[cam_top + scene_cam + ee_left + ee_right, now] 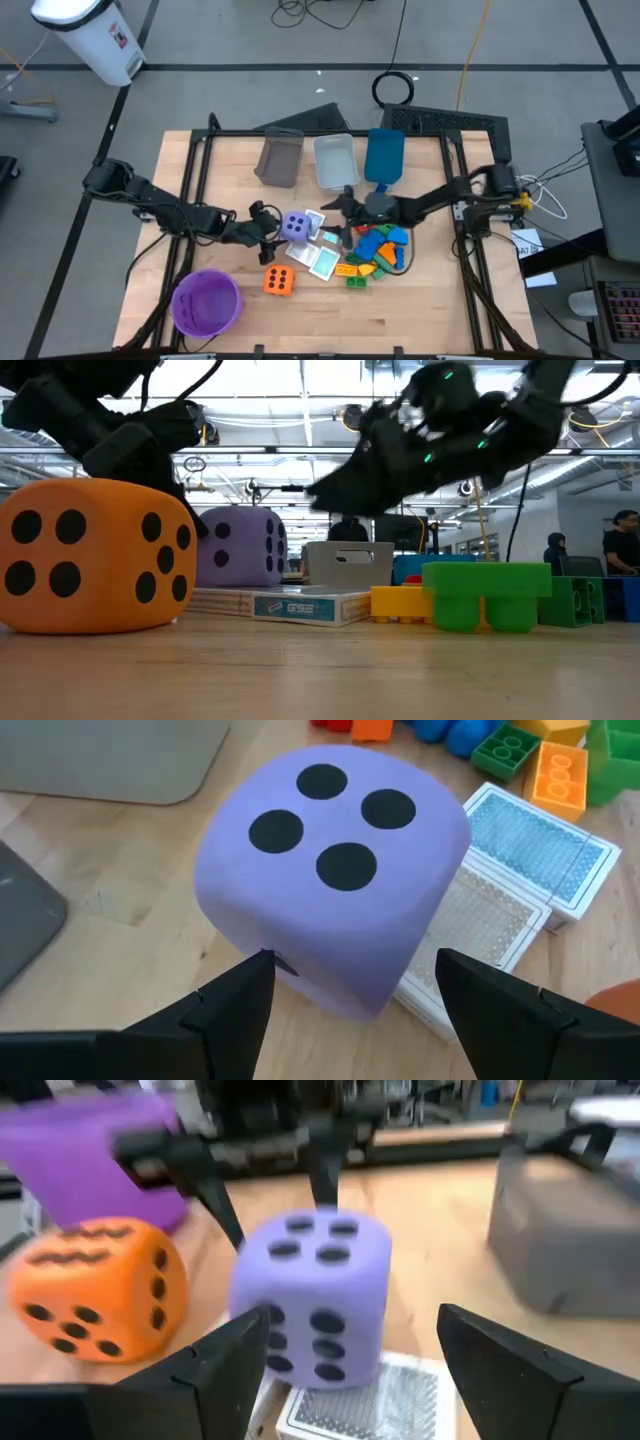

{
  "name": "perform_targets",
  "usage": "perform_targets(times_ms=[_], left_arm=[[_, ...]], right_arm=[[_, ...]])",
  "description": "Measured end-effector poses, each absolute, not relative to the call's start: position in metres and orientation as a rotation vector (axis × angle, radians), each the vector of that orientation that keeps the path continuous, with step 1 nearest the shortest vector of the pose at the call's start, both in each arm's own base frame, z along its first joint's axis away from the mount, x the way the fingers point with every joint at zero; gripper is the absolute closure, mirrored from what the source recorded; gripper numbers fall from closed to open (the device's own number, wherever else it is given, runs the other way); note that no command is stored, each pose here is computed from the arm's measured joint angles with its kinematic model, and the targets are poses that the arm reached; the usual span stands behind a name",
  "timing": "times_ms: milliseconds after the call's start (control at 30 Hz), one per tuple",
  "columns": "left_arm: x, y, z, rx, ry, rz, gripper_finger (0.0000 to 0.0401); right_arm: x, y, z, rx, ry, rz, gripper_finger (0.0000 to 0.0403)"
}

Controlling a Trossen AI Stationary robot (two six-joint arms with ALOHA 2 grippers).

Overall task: Pick & Place Toys
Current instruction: Put the purple dice into the gray bin

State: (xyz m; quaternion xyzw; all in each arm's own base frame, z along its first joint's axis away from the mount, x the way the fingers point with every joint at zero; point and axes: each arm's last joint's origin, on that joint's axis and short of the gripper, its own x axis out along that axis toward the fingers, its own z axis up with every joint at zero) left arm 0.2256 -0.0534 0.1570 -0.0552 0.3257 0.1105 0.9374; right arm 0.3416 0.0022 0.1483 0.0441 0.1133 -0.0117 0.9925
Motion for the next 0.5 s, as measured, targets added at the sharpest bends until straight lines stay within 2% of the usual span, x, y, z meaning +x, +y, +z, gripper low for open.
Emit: perform_targets(times_ms=[133, 500], left_arm=[[0.226, -0.053, 0.157, -0.112, 0.666, 0.226, 0.0119], [0.226, -0.053, 0.157, -0.039, 0.666, 0.205, 0.0119]], right_arm=[[0.359, 0.003, 0.131, 0.121, 0.265, 0.004, 0.0118], [0.375, -0.001, 0.12, 0.131, 0.234, 0.087, 0.01]])
